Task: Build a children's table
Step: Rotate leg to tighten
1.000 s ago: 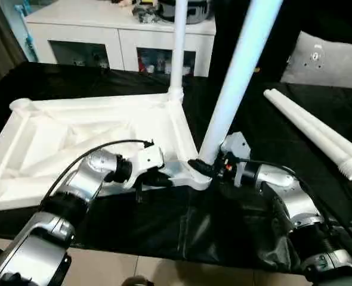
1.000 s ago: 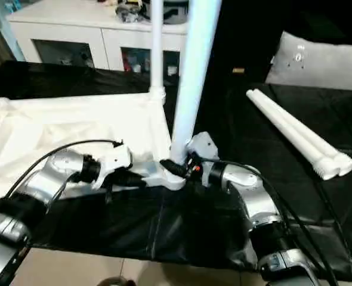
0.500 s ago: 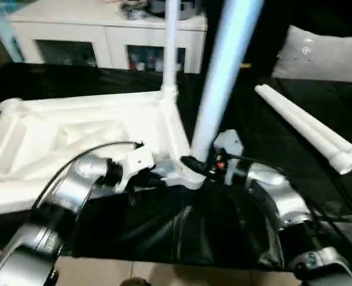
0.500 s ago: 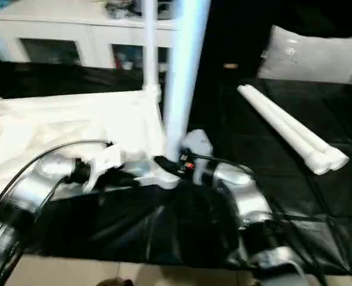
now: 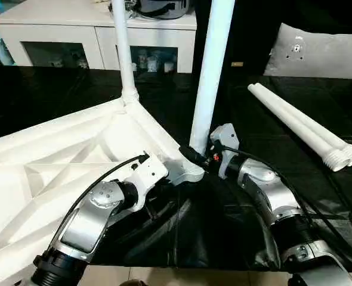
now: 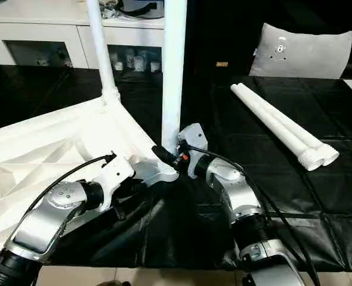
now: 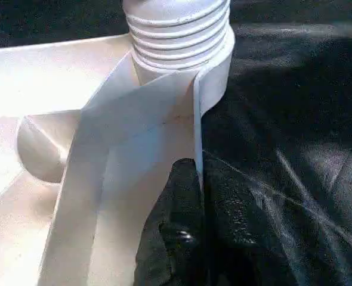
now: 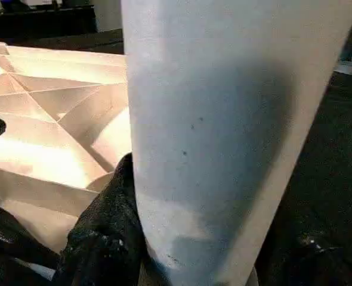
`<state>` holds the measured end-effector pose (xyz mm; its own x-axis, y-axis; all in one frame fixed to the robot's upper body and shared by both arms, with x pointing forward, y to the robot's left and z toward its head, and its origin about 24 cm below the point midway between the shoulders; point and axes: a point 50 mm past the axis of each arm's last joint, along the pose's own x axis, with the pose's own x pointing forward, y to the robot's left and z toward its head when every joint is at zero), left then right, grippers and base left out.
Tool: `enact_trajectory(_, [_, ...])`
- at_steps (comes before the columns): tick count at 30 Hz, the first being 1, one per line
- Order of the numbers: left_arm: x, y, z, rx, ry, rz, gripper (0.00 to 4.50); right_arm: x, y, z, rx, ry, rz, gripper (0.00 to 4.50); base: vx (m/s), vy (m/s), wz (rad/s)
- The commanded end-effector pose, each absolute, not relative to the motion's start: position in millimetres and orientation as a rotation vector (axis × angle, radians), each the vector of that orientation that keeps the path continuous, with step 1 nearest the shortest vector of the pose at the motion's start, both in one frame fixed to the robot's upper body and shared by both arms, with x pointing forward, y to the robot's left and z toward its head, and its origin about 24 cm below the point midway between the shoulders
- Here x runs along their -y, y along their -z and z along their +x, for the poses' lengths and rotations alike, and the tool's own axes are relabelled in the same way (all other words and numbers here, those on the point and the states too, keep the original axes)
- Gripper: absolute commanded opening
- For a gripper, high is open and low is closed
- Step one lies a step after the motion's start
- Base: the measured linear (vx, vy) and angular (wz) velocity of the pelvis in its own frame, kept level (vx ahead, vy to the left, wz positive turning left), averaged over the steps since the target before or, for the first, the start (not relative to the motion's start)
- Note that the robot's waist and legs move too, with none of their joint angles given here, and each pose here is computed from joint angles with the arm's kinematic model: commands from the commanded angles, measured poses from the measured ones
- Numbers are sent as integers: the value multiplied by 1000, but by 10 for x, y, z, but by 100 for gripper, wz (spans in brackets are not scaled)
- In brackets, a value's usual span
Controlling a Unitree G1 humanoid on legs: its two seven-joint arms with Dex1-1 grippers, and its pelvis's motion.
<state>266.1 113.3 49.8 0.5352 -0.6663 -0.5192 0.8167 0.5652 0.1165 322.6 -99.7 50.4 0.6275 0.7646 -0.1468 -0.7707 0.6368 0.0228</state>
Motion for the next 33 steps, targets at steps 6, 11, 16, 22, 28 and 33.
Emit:
enact_trajectory(6, [-940,-719,2638,-323,1002,392,0,1173,140,3023,-475,-764,-54,191,0,0,0])
enact_trajectory(11, [-966,-727,2644,-331,1023,425,0,1120,134,3042,-468,-767,-26,191,0,0,0])
enact_trajectory(16, [-1008,-717,2650,-344,1021,433,0,1104,121,3048,-453,-774,-8,266,0,0,0])
enact_trajectory(22, [-1070,-712,2677,-356,1024,450,0,1109,104,3043,-431,-792,-11,313,0,0,0])
enact_trajectory(28, [-1146,-723,2744,-360,1013,456,0,1180,77,3019,-395,-819,-28,373,0,0,0])
enact_trajectory(33, [-1190,-711,2765,-367,1026,458,0,1321,56,2980,-358,-832,-63,417,0,0,0])
